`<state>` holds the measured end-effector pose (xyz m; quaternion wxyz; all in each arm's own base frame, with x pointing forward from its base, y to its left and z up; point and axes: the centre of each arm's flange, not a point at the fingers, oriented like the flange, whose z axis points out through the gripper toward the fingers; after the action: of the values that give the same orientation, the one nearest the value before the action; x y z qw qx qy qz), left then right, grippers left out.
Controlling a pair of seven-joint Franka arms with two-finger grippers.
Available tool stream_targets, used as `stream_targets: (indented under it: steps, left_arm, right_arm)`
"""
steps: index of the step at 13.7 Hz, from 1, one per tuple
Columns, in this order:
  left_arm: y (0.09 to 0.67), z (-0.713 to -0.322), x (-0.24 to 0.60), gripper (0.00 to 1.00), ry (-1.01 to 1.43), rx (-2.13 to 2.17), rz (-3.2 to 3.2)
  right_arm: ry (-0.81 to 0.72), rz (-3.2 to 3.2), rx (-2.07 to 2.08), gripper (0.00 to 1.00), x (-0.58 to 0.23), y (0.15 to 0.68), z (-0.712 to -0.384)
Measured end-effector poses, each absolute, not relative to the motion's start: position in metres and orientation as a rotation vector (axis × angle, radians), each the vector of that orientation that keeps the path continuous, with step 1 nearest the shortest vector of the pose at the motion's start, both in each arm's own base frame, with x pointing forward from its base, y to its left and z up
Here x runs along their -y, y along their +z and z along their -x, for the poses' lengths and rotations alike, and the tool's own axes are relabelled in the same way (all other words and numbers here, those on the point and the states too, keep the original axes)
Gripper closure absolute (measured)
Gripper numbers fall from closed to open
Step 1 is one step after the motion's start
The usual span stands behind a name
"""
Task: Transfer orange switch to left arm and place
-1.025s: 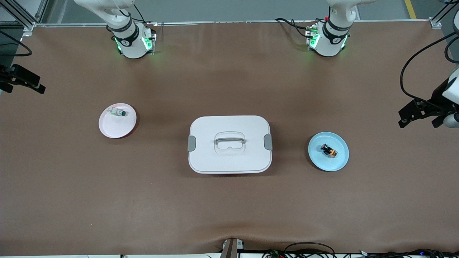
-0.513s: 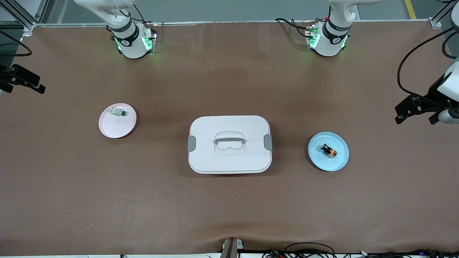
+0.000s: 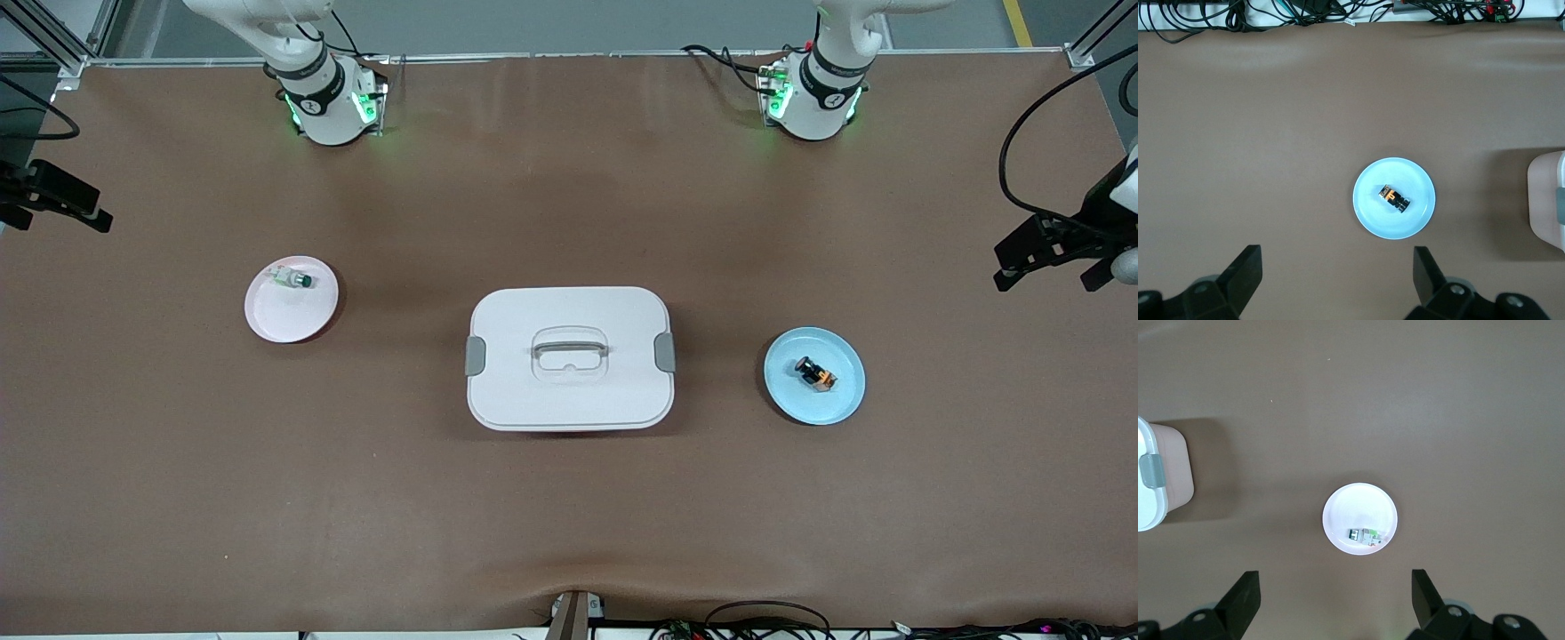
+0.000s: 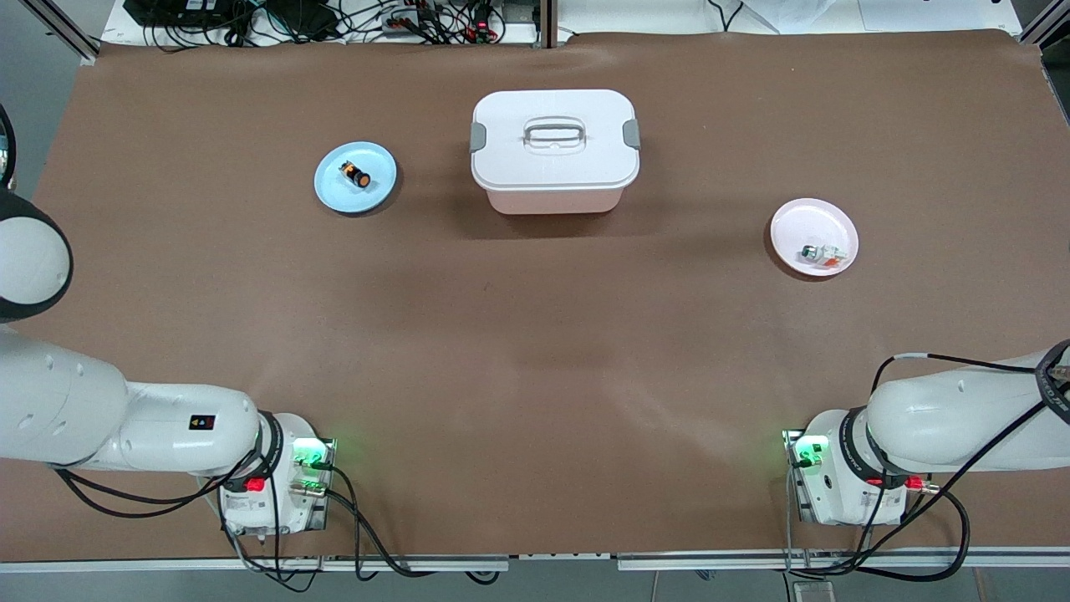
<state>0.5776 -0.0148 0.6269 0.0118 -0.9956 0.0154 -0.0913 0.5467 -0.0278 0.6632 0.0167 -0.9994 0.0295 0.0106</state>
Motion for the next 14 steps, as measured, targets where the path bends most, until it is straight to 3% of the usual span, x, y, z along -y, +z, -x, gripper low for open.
stream_targets:
  steps: [14]
  left_arm:
    - [0.6188,-0.5689,0.0161,0.0,-0.136,0.082,3.118]
  right_arm:
    - [0.017,3.127,0.001,0.0,0.0273,0.664,-0.5479]
